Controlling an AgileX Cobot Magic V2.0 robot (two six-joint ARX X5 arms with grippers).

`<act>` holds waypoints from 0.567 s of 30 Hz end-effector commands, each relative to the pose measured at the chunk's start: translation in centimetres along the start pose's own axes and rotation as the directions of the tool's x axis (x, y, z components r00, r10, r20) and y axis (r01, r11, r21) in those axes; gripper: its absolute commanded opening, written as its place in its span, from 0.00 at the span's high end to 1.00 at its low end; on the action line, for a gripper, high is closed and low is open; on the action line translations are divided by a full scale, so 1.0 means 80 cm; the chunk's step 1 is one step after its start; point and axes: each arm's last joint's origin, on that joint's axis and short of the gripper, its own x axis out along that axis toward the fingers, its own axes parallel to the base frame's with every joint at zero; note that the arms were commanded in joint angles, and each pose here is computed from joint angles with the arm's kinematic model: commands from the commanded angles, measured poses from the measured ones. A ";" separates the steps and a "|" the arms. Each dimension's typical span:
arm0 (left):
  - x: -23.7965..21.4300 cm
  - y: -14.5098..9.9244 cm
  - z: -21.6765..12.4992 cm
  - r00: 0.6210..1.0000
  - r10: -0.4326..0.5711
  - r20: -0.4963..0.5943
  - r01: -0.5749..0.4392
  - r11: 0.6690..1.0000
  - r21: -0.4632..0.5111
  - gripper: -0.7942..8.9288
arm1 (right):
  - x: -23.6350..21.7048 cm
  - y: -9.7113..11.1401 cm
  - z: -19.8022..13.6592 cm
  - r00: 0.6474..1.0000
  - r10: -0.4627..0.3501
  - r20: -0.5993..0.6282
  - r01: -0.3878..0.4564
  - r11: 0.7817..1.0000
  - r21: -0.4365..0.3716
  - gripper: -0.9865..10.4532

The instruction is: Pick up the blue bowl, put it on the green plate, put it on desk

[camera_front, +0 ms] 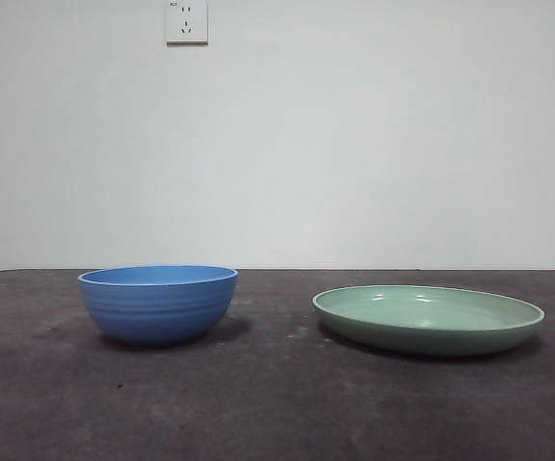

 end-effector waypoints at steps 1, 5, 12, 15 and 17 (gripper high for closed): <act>0.005 -0.005 0.015 0.994 -0.093 -0.059 0.098 0.993 0.074 0.91 | 0.005 0.003 0.016 0.994 0.061 -0.086 -0.066 0.996 -0.058 0.90; 0.016 -0.010 0.026 0.973 -0.172 -0.156 0.185 0.980 0.072 0.91 | 0.016 0.004 0.029 0.967 0.117 -0.228 -0.133 0.989 -0.057 0.90; 0.026 -0.024 0.029 0.917 -0.262 -0.301 0.298 0.951 0.082 0.91 | 0.031 0.007 0.026 0.904 0.171 -0.391 -0.198 0.980 -0.029 0.90; 0.027 -0.028 0.026 0.902 -0.278 -0.330 0.320 0.944 0.081 0.91 | 0.034 0.010 0.021 0.878 0.188 -0.439 -0.223 0.974 -0.029 0.90; 0.027 -0.029 0.024 0.896 -0.283 -0.342 0.330 0.940 0.087 0.91 | 0.035 0.012 0.019 0.869 0.200 -0.453 -0.238 0.971 -0.028 0.90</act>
